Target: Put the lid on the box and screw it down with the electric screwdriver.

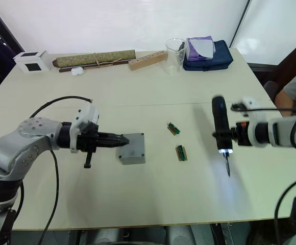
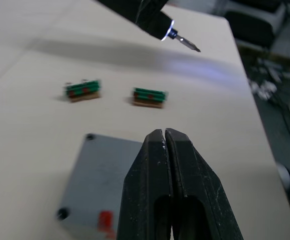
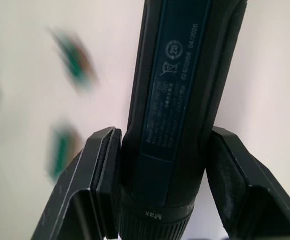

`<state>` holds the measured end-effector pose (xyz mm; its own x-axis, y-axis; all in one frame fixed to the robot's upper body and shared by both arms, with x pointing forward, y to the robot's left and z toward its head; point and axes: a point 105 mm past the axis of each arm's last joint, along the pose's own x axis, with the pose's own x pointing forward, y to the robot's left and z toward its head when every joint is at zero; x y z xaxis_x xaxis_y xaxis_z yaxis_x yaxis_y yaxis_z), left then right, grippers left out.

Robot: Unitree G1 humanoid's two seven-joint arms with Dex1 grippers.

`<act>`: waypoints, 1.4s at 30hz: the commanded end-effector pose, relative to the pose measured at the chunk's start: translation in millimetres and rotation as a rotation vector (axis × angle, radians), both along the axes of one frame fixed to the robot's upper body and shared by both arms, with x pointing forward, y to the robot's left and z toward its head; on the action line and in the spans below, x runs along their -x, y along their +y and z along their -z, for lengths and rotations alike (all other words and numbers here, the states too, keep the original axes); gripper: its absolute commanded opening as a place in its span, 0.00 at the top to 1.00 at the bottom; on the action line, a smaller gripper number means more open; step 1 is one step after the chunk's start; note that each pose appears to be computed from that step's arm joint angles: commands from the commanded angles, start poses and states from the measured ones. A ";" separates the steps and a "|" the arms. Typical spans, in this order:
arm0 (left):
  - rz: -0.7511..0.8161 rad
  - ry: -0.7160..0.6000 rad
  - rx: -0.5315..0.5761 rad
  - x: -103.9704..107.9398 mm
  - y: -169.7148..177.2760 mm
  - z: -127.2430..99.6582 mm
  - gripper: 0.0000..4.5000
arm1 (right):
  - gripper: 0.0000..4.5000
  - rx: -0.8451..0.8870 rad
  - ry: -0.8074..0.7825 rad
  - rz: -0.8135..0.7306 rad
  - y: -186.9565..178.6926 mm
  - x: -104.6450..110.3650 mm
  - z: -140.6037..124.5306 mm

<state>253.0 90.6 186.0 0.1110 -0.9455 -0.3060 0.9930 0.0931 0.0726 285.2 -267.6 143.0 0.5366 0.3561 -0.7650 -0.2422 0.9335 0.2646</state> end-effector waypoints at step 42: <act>-0.360 -0.073 -0.202 -39.1 53.3 55.4 1.00 | 0.02 0.024 -0.548 -1.021 189.7 33.8 1.7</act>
<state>291.7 150.3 121.2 0.4315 -0.7624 -0.4822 0.8963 0.4227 0.1338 246.2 -79.2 132.4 0.2236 0.8091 -0.5435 -0.9712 0.2319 -0.0544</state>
